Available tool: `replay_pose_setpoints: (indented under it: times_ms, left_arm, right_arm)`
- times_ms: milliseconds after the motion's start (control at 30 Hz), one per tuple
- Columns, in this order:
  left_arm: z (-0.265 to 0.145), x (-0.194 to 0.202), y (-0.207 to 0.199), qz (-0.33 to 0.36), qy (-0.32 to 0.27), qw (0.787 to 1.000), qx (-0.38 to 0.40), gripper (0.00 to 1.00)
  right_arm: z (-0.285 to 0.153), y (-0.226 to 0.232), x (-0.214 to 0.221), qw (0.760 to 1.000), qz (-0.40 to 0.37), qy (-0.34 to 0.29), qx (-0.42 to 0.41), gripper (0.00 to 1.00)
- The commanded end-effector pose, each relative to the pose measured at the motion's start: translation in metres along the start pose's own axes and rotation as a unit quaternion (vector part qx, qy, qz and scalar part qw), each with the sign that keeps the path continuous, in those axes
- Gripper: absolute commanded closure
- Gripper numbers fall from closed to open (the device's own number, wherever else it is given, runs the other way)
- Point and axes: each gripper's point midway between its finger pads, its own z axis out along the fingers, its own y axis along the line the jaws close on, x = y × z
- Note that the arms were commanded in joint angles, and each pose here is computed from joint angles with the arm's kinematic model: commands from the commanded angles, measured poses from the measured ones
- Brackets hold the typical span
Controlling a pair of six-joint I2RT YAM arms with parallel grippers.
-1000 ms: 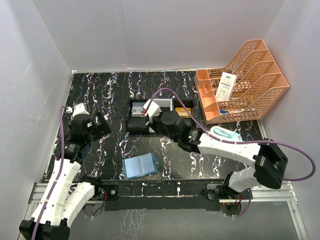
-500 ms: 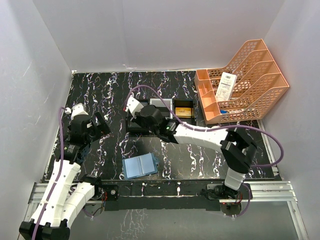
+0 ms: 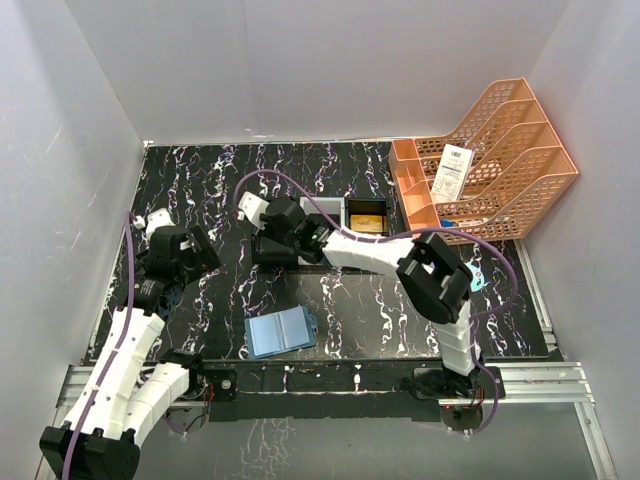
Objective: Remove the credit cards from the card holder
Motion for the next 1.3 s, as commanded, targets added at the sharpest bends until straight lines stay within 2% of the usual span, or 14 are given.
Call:
replay_pose_setpoints:
  times_ms: [0, 267, 467, 933, 1133, 1267]
  left_arm:
    - [-0.008, -0.011, 0.004, -0.011, -0.022, 1.000, -0.006, 0.01]
    - [-0.010, -0.011, 0.005, -0.013, -0.025, 1.000, -0.005, 0.01]
    - [-0.010, -0.012, 0.006, -0.016, -0.027, 0.999, -0.010, 0.01]
    - [-0.012, -0.012, 0.008, -0.019, -0.031, 0.999, -0.011, 0.01]
    - [-0.012, -0.012, 0.007, -0.019, -0.029, 0.999, -0.010, 0.01]
    - [-0.011, -0.012, 0.007, -0.018, -0.028, 0.999, -0.010, 0.01]
  right_arm:
    - [0.021, -0.032, -0.027, 0.999, -0.015, -0.030, 0.016, 1.00]
    - [0.042, -0.047, -0.009, 0.996, -0.073, -0.004, 0.048, 1.00]
    - [0.048, -0.042, 0.000, 0.992, -0.122, 0.007, 0.028, 1.00]
    - [0.070, -0.041, 0.024, 0.983, -0.173, 0.057, 0.036, 1.00]
    - [0.071, -0.041, 0.034, 0.980, -0.181, 0.071, 0.040, 0.84]
    - [0.069, -0.042, 0.032, 0.980, -0.181, 0.068, 0.043, 0.80]
